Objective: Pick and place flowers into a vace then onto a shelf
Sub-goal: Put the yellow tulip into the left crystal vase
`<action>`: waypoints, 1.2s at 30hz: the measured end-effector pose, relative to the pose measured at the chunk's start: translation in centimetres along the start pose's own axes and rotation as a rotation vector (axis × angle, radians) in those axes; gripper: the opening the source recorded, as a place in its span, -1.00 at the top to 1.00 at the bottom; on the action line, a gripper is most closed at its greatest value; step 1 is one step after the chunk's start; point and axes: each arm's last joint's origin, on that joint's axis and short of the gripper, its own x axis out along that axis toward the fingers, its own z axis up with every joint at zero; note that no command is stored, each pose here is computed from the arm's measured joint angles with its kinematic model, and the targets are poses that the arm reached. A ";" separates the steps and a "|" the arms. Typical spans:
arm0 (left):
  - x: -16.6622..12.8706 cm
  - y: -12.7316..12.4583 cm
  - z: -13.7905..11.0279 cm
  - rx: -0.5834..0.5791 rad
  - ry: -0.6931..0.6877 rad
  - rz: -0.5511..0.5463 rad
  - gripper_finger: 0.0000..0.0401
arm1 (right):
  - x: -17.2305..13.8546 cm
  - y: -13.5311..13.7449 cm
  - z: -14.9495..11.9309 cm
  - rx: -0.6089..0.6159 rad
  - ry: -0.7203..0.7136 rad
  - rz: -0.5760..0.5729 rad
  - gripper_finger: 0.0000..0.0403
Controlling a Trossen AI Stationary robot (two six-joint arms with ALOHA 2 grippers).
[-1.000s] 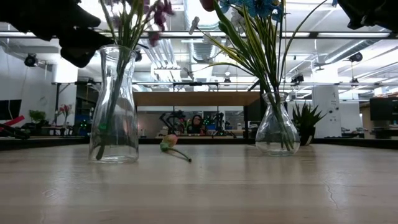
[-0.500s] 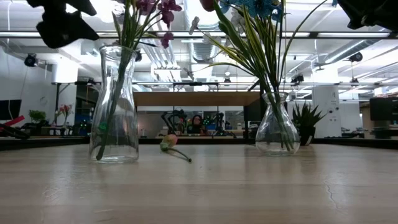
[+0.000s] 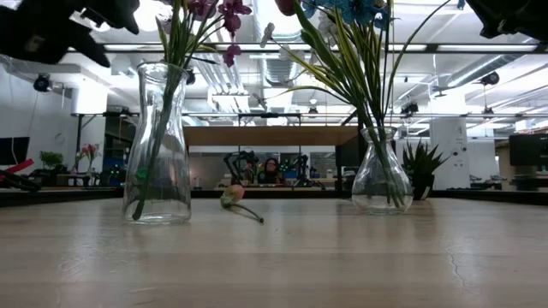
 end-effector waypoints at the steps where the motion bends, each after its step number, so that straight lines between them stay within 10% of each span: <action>1: 0.2 -0.3 -0.2 -0.035 0.022 0.015 0.06 | 0.0 0.0 0.0 0.001 0.000 0.000 0.69; 17: 2.2 -3.1 -4.5 -0.272 -0.152 0.742 0.06 | 0.0 0.3 -0.4 0.115 0.037 0.023 0.69; 36: 10.2 -6.1 -10.3 -0.267 -0.145 0.882 0.06 | 0.0 0.5 -0.7 0.136 0.067 0.040 0.69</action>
